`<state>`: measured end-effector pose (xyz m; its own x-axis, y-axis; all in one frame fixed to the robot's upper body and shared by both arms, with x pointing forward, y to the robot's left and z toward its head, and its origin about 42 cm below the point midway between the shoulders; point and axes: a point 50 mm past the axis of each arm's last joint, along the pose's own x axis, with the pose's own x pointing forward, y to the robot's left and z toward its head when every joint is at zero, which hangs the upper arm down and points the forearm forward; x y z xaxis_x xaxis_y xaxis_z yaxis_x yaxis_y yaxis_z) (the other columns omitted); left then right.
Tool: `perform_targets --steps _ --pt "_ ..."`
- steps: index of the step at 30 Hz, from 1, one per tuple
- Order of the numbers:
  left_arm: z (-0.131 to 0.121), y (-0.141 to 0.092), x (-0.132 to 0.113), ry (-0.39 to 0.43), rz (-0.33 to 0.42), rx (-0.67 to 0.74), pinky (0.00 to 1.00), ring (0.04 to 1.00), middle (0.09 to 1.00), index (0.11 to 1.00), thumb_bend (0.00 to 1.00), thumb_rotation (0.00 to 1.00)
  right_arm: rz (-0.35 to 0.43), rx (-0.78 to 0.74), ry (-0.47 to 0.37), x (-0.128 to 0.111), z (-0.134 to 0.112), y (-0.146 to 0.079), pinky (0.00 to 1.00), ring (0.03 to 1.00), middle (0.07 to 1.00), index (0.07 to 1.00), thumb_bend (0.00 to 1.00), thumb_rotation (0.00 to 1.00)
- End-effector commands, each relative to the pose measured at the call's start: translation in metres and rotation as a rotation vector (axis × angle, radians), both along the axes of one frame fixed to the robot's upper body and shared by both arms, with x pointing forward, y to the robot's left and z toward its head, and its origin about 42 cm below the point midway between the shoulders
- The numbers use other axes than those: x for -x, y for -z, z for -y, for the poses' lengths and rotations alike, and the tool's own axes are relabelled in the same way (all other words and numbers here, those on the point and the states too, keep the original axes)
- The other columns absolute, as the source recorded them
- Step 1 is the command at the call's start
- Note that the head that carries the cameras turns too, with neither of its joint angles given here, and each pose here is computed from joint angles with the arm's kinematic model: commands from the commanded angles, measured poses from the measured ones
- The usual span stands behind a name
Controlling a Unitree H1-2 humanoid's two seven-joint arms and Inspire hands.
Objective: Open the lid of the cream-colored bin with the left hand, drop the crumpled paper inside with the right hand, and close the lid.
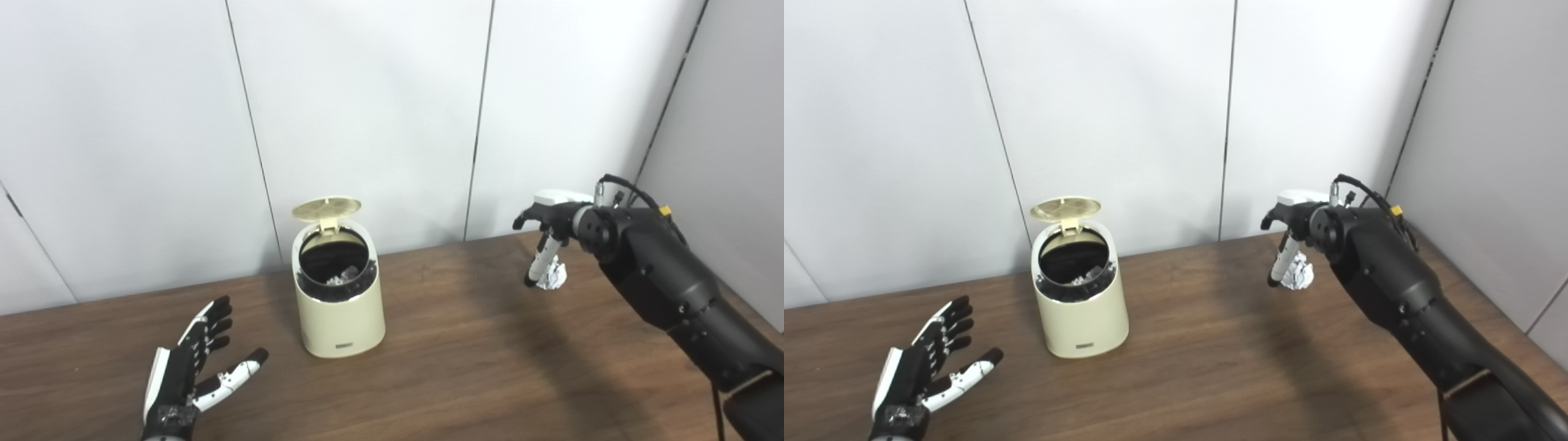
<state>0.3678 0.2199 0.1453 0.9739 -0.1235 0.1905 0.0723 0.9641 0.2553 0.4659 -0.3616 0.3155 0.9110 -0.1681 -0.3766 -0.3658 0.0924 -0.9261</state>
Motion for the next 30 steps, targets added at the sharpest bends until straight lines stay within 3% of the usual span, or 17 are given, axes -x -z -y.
perform_targets --steps 1,10,18,28,30 --pt "0.0 -0.021 -0.01 0.01 0.085 -0.017 0.81 0.863 0.886 0.923 0.67 0.16 0.081 0.036 0.023 -0.006 0.01 -0.038 0.6 0.85 0.949 0.845 0.92 0.22" --pt "0.0 -0.022 -0.01 0.011 0.081 -0.014 0.79 0.855 0.884 0.919 0.68 0.14 0.022 0.086 0.057 -0.01 0.021 -0.024 0.72 0.914 0.966 0.859 0.9 0.22" --pt "-0.001 -0.024 -0.009 0.012 0.08 -0.018 0.81 0.86 0.886 0.922 0.67 0.15 0.001 0.112 0.067 -0.011 0.027 -0.006 0.59 0.813 0.902 0.861 0.84 0.15" --pt "-0.001 -0.024 -0.007 0.013 0.085 -0.025 0.79 0.851 0.878 0.916 0.67 0.15 0.019 0.088 0.058 -0.008 0.033 0.009 0.58 0.749 0.837 0.859 0.82 0.14" --pt "-0.001 -0.024 -0.007 0.014 0.085 -0.024 0.8 0.855 0.882 0.917 0.67 0.15 0.028 0.054 0.055 -0.007 0.033 0.011 0.59 0.72 0.806 0.853 0.81 0.09"
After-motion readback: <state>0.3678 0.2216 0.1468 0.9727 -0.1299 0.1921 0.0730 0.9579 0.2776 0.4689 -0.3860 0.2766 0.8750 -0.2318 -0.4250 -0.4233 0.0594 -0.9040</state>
